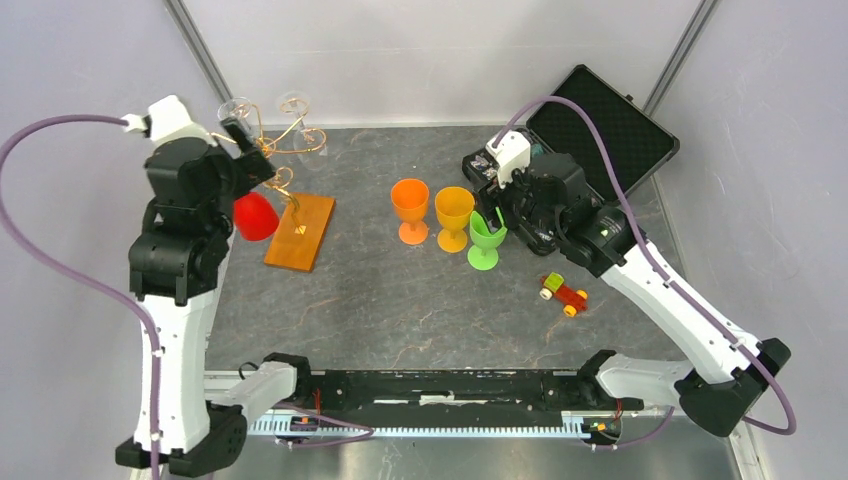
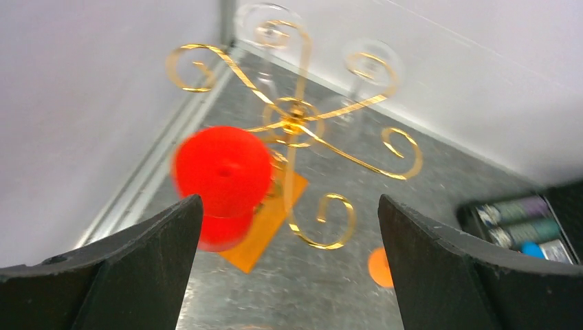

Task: Take the wine glass off the wine glass rack

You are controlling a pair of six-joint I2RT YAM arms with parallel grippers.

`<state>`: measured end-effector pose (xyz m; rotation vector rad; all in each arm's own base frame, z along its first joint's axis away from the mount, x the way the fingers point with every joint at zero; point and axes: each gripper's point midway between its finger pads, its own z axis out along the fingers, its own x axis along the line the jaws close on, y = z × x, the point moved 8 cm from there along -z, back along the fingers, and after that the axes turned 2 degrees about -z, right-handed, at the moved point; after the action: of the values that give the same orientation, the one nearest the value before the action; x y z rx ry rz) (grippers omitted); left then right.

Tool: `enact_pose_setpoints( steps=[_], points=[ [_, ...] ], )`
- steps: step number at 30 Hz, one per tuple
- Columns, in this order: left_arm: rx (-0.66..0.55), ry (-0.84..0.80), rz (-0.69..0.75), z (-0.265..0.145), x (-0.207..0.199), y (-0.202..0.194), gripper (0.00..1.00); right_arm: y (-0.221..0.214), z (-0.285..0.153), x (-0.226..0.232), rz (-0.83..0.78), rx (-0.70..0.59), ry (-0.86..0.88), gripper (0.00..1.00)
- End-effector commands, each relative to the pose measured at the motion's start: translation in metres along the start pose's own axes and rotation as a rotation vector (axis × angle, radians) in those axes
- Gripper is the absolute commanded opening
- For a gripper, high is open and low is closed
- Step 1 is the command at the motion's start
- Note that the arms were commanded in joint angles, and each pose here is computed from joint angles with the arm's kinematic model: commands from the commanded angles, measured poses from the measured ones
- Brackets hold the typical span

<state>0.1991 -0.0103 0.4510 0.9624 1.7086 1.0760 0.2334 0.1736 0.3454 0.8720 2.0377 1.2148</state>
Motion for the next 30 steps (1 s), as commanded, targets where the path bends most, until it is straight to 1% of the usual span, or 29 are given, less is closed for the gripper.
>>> enact_pose_setpoints(
  steps=[1, 4, 6, 9, 12, 14, 16, 18, 23, 24, 29, 30],
  points=[
    [-0.036, 0.152, 0.003, -0.002, 0.034, 0.014, 1.00, 0.006, -0.001, 0.001, 0.047, -0.070, 0.008, 0.73],
    [-0.018, 0.208, -0.080, 0.004, 0.052, 0.018, 1.00, -0.001, 0.000, 0.003, 0.045, -0.058, 0.017, 0.73],
    [-0.030, 0.234, -0.115, 0.000, 0.060, 0.026, 1.00, -0.004, -0.001, 0.004, 0.040, -0.054, 0.024, 0.73],
    [-0.080, 0.242, -0.177, -0.009, 0.067, 0.039, 1.00, -0.004, -0.003, 0.005, 0.032, -0.058, 0.033, 0.73],
    [-0.002, 0.173, -0.252, 0.004, 0.069, 0.034, 1.00, -0.003, -0.005, 0.004, 0.028, -0.068, 0.031, 0.73],
    [0.053, 0.092, -0.328, 0.013, 0.073, 0.025, 0.99, -0.003, -0.005, 0.004, 0.028, -0.075, 0.037, 0.73],
    [0.067, 0.064, -0.415, 0.018, 0.083, 0.020, 0.94, -0.005, -0.005, 0.006, 0.027, -0.074, 0.046, 0.73],
    [0.059, 0.040, -0.478, 0.021, 0.088, 0.018, 0.89, -0.006, -0.005, 0.006, 0.027, -0.072, 0.053, 0.73],
    [0.067, -0.056, -0.618, 0.031, 0.095, 0.009, 0.80, -0.008, -0.006, 0.006, 0.021, -0.075, 0.053, 0.73],
    [0.067, -0.070, -0.632, 0.032, 0.095, 0.007, 0.78, -0.007, -0.005, 0.006, 0.018, -0.075, 0.053, 0.73],
    [0.069, -0.086, -0.652, 0.032, 0.096, 0.000, 0.72, -0.005, -0.003, 0.006, 0.013, -0.075, 0.056, 0.73],
    [0.073, -0.085, -0.659, 0.033, 0.097, -0.002, 0.69, -0.004, -0.002, 0.007, 0.015, -0.075, 0.060, 0.73]
  ],
)
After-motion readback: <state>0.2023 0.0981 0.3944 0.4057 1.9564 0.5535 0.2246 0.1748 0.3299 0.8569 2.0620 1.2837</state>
